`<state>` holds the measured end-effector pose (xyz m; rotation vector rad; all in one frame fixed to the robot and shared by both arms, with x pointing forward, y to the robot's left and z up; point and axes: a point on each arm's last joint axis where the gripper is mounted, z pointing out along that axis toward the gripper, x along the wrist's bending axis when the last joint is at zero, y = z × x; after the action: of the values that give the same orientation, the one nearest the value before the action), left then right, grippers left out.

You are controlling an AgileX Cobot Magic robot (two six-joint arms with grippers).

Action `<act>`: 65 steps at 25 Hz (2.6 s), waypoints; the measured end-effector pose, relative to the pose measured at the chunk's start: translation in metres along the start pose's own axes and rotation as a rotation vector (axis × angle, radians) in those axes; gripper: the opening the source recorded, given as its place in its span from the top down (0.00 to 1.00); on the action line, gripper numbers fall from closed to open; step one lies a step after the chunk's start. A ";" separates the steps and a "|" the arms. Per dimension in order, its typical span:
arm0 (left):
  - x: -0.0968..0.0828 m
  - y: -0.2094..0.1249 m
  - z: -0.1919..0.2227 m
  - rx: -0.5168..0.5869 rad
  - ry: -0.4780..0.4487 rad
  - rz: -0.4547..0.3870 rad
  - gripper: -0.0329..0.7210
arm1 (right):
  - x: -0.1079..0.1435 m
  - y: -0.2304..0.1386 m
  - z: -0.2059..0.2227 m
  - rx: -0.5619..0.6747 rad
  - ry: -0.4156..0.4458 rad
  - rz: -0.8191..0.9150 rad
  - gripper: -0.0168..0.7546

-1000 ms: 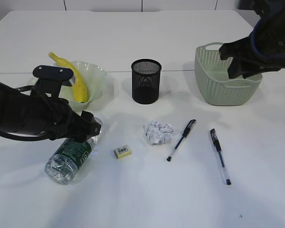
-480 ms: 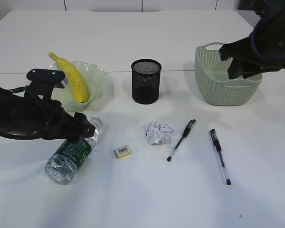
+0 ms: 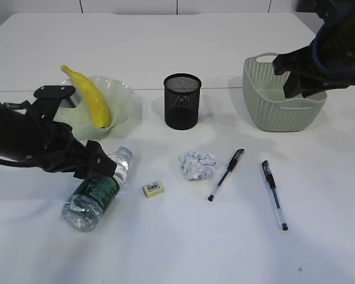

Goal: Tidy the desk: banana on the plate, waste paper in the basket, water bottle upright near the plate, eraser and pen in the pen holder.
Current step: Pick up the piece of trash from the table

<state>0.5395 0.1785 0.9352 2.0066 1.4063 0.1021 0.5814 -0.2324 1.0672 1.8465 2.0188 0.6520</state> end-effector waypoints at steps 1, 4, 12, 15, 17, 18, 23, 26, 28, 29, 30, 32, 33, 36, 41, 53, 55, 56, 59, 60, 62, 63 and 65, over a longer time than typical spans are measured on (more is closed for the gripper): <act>-0.001 0.005 -0.001 0.006 -0.006 0.018 0.27 | 0.000 0.000 0.000 0.000 0.000 0.000 0.68; -0.005 0.023 -0.007 0.009 -0.021 0.038 0.27 | 0.000 0.000 0.000 0.000 0.000 0.000 0.68; -0.005 0.051 -0.026 0.156 0.059 0.134 0.27 | 0.000 0.000 0.000 -0.005 0.000 -0.001 0.68; -0.005 0.055 -0.032 0.218 0.082 0.133 0.27 | 0.000 0.001 0.000 -0.016 0.003 0.000 0.68; -0.005 0.058 -0.036 0.239 0.087 0.131 0.27 | 0.000 0.002 0.000 -0.018 0.005 0.003 0.68; -0.005 0.060 -0.037 0.250 0.091 0.127 0.27 | 0.001 0.002 0.000 -0.019 0.006 0.004 0.68; -0.003 0.065 -0.033 0.356 0.098 0.091 0.27 | 0.001 0.002 0.000 -0.022 0.007 0.005 0.68; -0.001 0.068 -0.027 0.412 0.094 0.067 0.27 | 0.001 0.002 0.000 -0.022 0.007 0.005 0.68; -0.001 0.073 -0.026 0.410 0.095 0.067 0.28 | 0.001 0.002 0.000 -0.022 0.007 0.005 0.68; -0.001 0.076 -0.027 0.405 0.096 0.068 0.28 | 0.001 0.002 0.000 -0.022 0.007 0.005 0.68; -0.003 0.079 -0.027 0.400 0.096 0.071 0.29 | 0.001 0.002 0.000 -0.022 0.007 0.005 0.68; -0.006 0.085 -0.027 0.390 0.094 0.087 0.29 | 0.001 0.002 0.000 -0.022 0.007 0.005 0.68; -0.009 0.086 -0.026 0.397 0.092 0.091 0.29 | 0.001 0.002 0.000 -0.022 0.007 0.005 0.68; -0.013 0.091 -0.021 0.422 0.099 0.103 0.29 | 0.001 0.002 0.000 -0.022 0.007 0.005 0.68; -0.019 0.095 -0.014 0.443 0.100 0.113 0.29 | 0.001 0.002 0.000 -0.022 0.008 0.005 0.68; -0.015 0.090 0.010 0.520 0.099 0.070 0.24 | 0.001 0.002 0.000 -0.022 0.008 0.004 0.68; -0.018 0.090 0.012 0.524 0.097 0.075 0.24 | 0.001 0.002 0.000 -0.022 0.008 0.003 0.68; -0.020 0.090 0.013 0.524 0.094 0.082 0.24 | 0.001 0.002 0.000 -0.022 0.008 0.001 0.68; -0.026 0.094 0.016 0.519 0.089 0.097 0.24 | 0.001 0.002 0.000 -0.022 0.008 0.001 0.68; -0.029 0.095 0.017 0.521 0.086 0.103 0.24 | 0.001 0.002 0.000 -0.022 0.008 0.001 0.68; -0.031 0.096 0.022 0.535 0.082 0.112 0.24 | 0.001 0.002 0.000 -0.022 0.008 0.001 0.68; -0.033 0.096 0.024 0.545 0.085 0.114 0.24 | 0.001 0.002 0.000 -0.022 0.008 0.001 0.68; -0.032 0.096 0.029 0.568 0.101 0.122 0.24 | 0.001 0.002 0.000 -0.022 0.008 -0.001 0.68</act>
<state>0.6154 0.1187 0.9764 2.5803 1.4899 -0.1646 0.5829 -0.2316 1.0684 1.8335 2.0095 0.6790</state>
